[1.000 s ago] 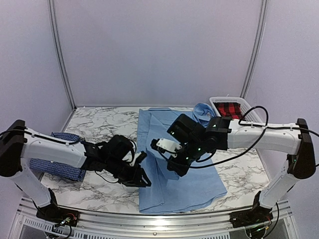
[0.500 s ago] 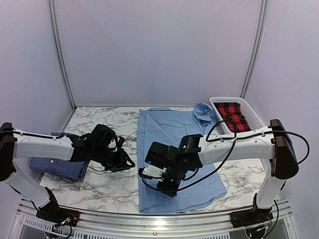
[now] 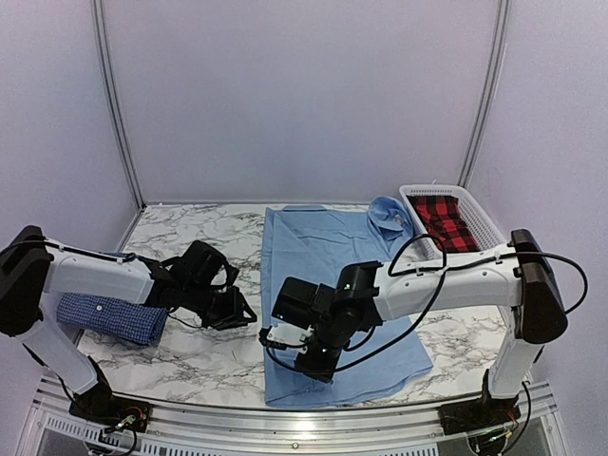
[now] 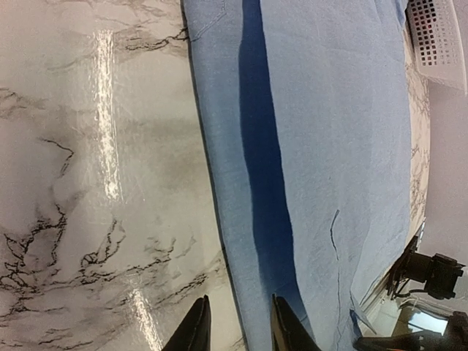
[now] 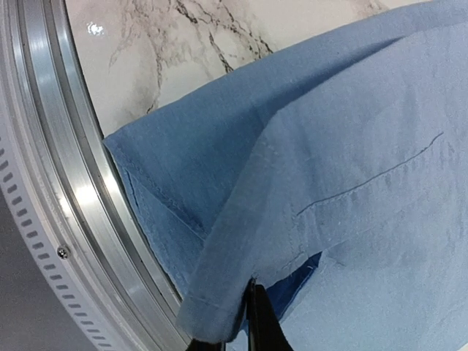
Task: Fold and stack the long sleeve shirts
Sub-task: Place the sleeve of the 1/3-folded shirt, then move the 1/3-folded shirt to the center of the board.
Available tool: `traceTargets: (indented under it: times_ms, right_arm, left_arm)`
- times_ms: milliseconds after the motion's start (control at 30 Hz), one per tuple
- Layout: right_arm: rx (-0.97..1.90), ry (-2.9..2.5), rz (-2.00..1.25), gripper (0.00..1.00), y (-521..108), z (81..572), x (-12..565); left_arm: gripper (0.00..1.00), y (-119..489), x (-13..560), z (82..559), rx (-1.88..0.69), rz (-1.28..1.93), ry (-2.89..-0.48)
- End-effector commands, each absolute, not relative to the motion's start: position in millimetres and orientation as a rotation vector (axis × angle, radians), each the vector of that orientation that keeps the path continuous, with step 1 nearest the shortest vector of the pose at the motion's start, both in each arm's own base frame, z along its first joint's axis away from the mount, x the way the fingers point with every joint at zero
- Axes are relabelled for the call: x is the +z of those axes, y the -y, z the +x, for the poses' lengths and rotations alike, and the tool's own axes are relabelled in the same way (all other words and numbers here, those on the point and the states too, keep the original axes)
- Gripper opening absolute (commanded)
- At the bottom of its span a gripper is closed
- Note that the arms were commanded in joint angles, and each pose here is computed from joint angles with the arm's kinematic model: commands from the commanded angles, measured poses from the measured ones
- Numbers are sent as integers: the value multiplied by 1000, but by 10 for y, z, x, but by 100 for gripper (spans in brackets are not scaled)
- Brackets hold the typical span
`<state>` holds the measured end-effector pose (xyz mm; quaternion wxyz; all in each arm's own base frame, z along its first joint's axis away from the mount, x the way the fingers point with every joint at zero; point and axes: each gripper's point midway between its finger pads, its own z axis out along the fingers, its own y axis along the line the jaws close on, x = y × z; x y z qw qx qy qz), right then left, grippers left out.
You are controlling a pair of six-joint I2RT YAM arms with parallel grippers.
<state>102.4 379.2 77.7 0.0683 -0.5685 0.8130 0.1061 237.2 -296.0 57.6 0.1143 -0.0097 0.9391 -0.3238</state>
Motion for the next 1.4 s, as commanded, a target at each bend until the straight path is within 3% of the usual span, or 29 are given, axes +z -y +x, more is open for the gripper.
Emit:
traceTargets:
  times_ms: [0, 167, 367, 500, 767, 933, 1133, 1367]
  right_arm:
    - [375, -2433, -1710, 11, -3897, 972, 805]
    - [434, -2416, -1705, 23, -3936, 937, 841]
    - [514, -2353, -1635, 47, -3984, 1002, 1101]
    - [521, -2340, -1443, 52, -3972, 1388, 1269]
    - [563, -2382, -872, 54, -3621, 2523, 1425]
    - [587, -2350, -647, 54, -3283, 3051, 1565]
    - [595, -2347, -529, 53, -3008, 3341, 1562]
    - [556, -2362, -407, 53, -2640, 3521, 1484]
  left_arm:
    - [30, 3049, 648, 2522, -974, -18, -2714]
    - [30, 3064, 665, 2633, -961, -26, -2698]
    - [31, 3024, 738, 2869, -920, -37, -2657]
    - [38, 3065, 909, 3272, -838, 53, -2579]
    - [48, 3015, 1088, 4338, -613, 84, -2429]
    - [53, 3105, 940, 4934, -605, 68, -2422]
    - [53, 3179, 714, 5440, -543, -2, -2439]
    - [50, 3142, 336, 5629, -576, -104, -2487]
